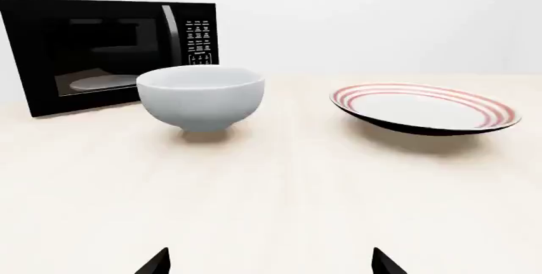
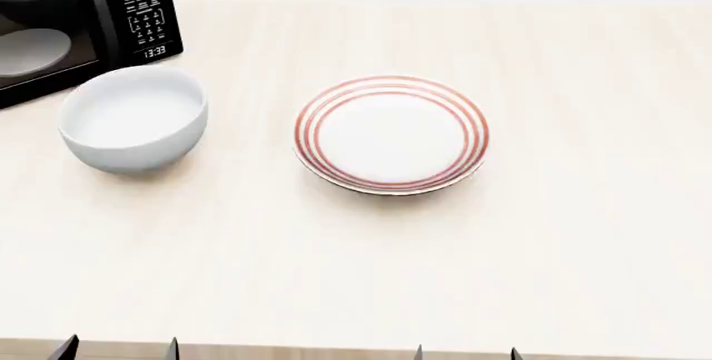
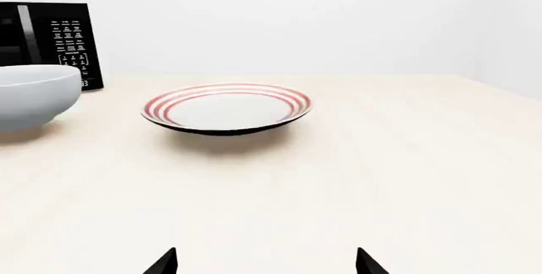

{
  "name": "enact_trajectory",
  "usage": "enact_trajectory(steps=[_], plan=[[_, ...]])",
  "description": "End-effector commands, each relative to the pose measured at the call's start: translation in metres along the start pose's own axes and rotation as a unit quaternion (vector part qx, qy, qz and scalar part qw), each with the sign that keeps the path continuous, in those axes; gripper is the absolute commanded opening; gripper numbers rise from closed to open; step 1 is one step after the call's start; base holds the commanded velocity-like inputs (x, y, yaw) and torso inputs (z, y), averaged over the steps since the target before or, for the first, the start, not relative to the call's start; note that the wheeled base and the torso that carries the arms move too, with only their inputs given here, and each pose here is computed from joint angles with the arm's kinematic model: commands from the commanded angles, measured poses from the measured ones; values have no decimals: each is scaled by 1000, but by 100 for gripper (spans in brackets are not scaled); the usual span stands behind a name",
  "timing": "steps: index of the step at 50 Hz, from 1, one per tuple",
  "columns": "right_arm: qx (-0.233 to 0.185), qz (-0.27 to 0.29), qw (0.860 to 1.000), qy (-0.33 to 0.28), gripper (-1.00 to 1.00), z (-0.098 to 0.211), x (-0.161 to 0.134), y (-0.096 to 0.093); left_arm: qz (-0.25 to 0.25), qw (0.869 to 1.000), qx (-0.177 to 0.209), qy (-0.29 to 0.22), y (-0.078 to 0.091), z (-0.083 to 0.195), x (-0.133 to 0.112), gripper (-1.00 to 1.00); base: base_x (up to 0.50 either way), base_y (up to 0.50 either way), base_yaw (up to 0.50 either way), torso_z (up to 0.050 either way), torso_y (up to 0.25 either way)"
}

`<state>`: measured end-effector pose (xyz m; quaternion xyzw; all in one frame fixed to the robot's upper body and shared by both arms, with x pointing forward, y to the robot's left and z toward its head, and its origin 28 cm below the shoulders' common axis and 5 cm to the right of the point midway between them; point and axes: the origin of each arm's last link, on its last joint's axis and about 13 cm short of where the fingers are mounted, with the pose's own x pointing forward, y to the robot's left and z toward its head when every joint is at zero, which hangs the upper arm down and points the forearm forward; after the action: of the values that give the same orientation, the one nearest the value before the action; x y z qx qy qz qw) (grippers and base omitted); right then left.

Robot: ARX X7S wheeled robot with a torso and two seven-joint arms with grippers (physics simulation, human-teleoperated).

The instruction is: Pick up the white bowl and put it on the plate.

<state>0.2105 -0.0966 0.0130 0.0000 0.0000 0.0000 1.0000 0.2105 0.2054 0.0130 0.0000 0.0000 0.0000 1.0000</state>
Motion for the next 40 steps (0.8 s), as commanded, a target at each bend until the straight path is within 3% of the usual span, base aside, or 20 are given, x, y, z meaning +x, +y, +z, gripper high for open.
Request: enact_trajectory(steps=[1, 5, 11, 14, 21, 25, 29, 32, 40], plan=[[-8, -1, 1000, 1, 100, 0, -1, 1, 5, 1000, -7, 0, 0, 0, 0, 100, 0, 0, 0, 0, 0], [-5, -7, 1000, 6, 100, -2, 3, -1, 0, 999, -36, 6, 0, 3, 2, 100, 0, 0, 0, 0, 0], [-4, -11, 1000, 12, 100, -2, 2, 0, -7, 999, -37, 11, -1, 2, 2, 100, 0, 0, 0, 0, 0], [-10, -12, 1000, 12, 100, -2, 2, 0, -5, 1000, -21, 6, -2, 1, 2, 100, 0, 0, 0, 0, 0], [-27, -26, 999, 25, 100, -4, 4, 0, -8, 1000, -29, 5, -1, 2, 2, 100, 0, 0, 0, 0, 0], [-29, -24, 999, 27, 100, -2, 4, 0, -3, 1000, -10, -12, -1, 2, 5, 100, 0, 0, 0, 0, 0], [-11, -29, 999, -11, 100, 20, -3, -4, -1, 999, -9, -36, -2, 18, 0, 100, 0, 0, 0, 0, 0], [-20, -30, 999, -39, 100, 41, -11, -3, -3, 998, 5, -66, -5, 36, -8, 100, 0, 0, 0, 0, 0], [-32, -29, 995, -94, 100, 76, -23, 2, -7, 993, -2, -118, -5, 75, -25, 100, 0, 0, 0, 0, 0]])
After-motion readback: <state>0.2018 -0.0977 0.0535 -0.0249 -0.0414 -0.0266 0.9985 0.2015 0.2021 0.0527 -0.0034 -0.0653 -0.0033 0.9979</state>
